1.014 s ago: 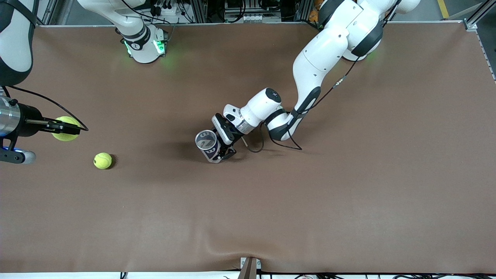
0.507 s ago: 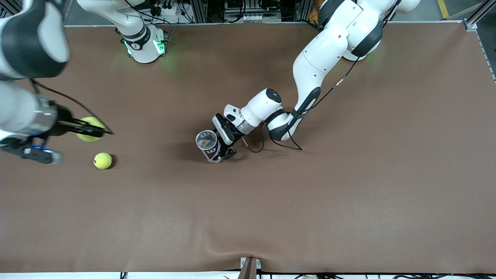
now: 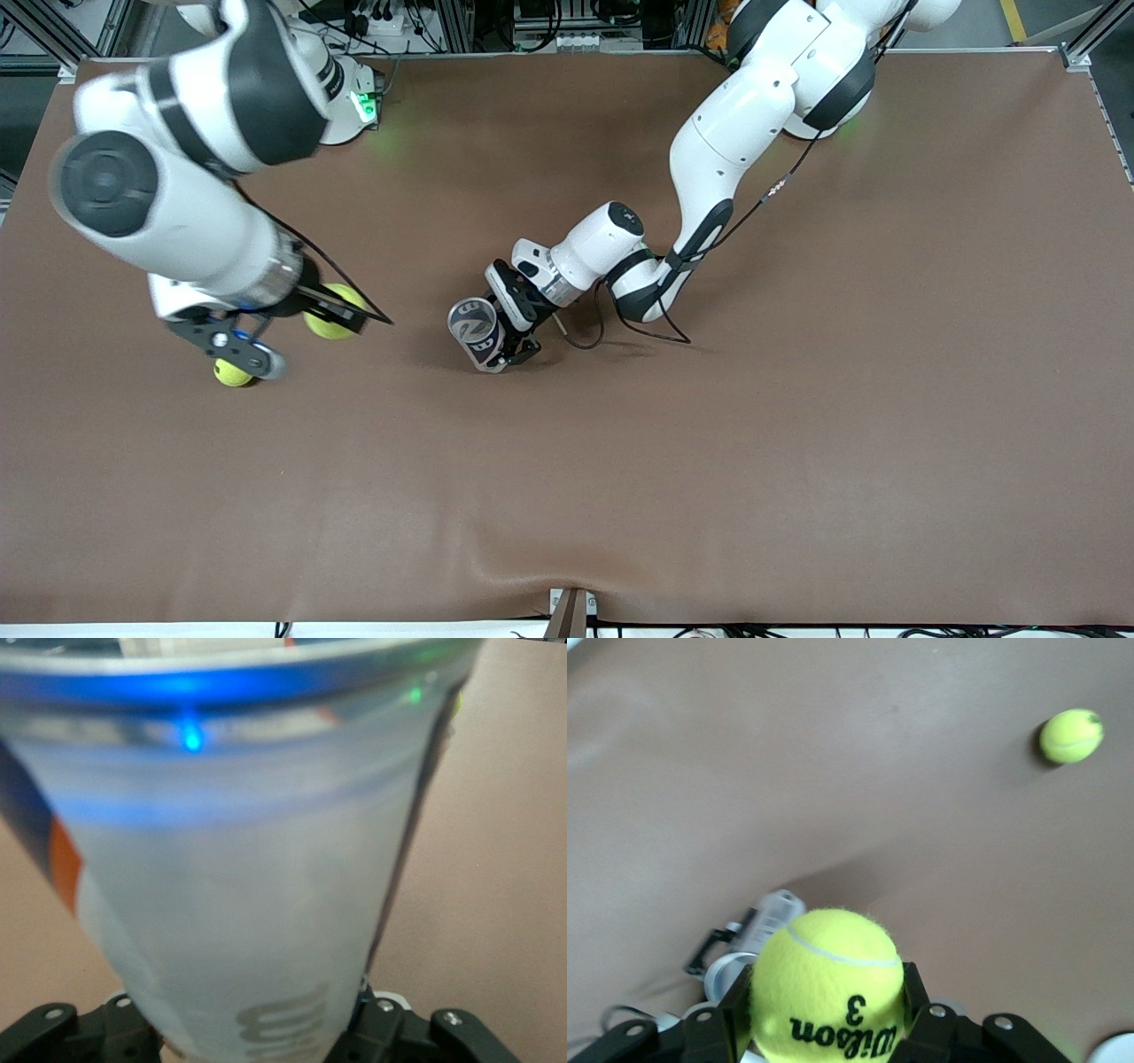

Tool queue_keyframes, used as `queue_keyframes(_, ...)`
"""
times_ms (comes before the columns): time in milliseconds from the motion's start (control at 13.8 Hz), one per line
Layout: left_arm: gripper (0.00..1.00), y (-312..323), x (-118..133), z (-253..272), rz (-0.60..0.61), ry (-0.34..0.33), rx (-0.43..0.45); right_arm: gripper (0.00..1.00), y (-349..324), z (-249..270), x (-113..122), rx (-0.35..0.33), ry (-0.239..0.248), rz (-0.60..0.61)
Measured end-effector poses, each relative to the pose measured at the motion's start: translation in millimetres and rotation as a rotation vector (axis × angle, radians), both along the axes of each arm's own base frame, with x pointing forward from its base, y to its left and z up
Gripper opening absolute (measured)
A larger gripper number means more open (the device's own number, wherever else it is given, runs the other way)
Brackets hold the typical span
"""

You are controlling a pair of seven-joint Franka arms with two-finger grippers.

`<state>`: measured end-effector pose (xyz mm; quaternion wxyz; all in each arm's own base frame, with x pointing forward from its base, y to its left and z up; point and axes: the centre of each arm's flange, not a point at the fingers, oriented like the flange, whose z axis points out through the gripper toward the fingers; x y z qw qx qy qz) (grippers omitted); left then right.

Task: Insert tennis ball vertically with right arm
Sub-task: 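Carry the ball with the right gripper over the tube opening, then open the right gripper to drop the ball into the tube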

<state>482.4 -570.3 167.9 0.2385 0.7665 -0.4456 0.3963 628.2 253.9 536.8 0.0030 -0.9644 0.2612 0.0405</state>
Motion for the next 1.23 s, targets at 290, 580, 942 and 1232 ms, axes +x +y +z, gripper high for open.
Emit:
queue_keyframes(290, 0.75, 0, 0, 0, 0.0, 0.0, 0.0, 0.67, 80, -60, -3, -0.009, -0.026, -0.085)
queue_keyframes(580, 0.75, 0, 0, 0, 0.0, 0.0, 0.0, 0.67, 101, -97, -7, 0.029, 0.048, -0.061)
queue_keyframes(942, 0.76, 0, 0, 0, 0.0, 0.0, 0.0, 0.67, 81, -104, -11, 0.058, 0.168, 0.013)
queue_keyframes(1232, 0.78, 0, 0, 0, 0.0, 0.0, 0.0, 0.67, 86, -118, -18, 0.063, 0.207, 0.02)
